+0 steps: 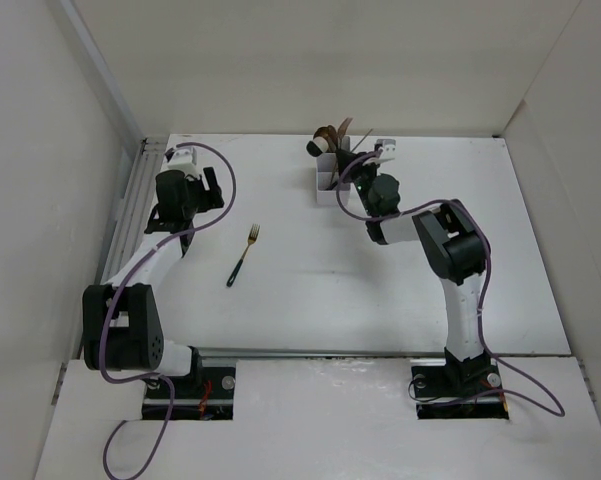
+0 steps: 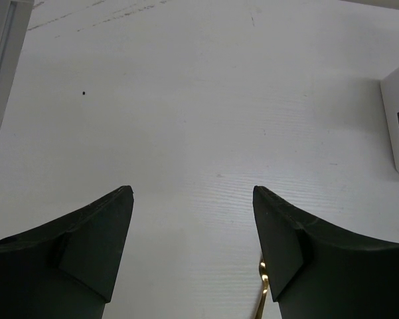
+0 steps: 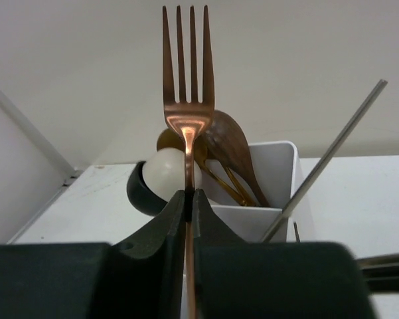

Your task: Sort the eating utensils into containers

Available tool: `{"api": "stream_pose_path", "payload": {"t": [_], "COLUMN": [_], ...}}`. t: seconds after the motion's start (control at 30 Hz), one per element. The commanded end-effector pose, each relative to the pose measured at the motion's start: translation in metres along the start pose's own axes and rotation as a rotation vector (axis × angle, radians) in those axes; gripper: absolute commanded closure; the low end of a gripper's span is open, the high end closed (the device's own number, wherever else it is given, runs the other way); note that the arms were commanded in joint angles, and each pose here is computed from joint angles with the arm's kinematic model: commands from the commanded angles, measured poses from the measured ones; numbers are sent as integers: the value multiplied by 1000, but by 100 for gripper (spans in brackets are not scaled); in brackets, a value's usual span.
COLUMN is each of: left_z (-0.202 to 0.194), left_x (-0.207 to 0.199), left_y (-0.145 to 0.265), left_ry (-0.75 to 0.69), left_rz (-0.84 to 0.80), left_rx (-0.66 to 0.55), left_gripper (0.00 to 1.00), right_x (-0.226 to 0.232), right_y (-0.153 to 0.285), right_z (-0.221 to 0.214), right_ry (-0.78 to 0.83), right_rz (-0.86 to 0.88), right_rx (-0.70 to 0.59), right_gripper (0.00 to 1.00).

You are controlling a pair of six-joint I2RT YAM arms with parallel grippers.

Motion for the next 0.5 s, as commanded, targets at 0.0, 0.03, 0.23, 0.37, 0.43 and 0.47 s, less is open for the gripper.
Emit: {"api": "stream_pose_path", "payload": {"t": [0.0,0.03,0.23,0.37,0.43,0.47], "left_z": [29,29,28,27,23,26], "left_x": [2,2,2,1,0,0], "left_y": [0,0,2,5,5,7], "left_ry": [8,8,8,8,8,7], "left_rz": [-10,-10,-10,-19,-28,-28], "left_rx": [-95,-95,-96,-96,-87,-98], "left_gripper": [30,30,30,30,30,30], "right_x": [26,22,20,21,26,27], "right_y": [-1,4,18,23,24,26], "right_z": [33,27,28,29,39,37], "right_ry": [0,1,2,2,0,1], "right_rz": [128,116,96,101,110,121], "right_rx": [-170,-150,-135,-143,-158,-152], "right_gripper": [86,83,76,67,64,64]}}
Point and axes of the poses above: each gripper's point midway between its finger pads, its own y axis back along the fingers, its own x axis along the line the jaws close on, z = x × y, the point moved 8 cm from there along y, back along the fingers, and after that the axes turned 9 degrees about -y, right-handed, at the moved point
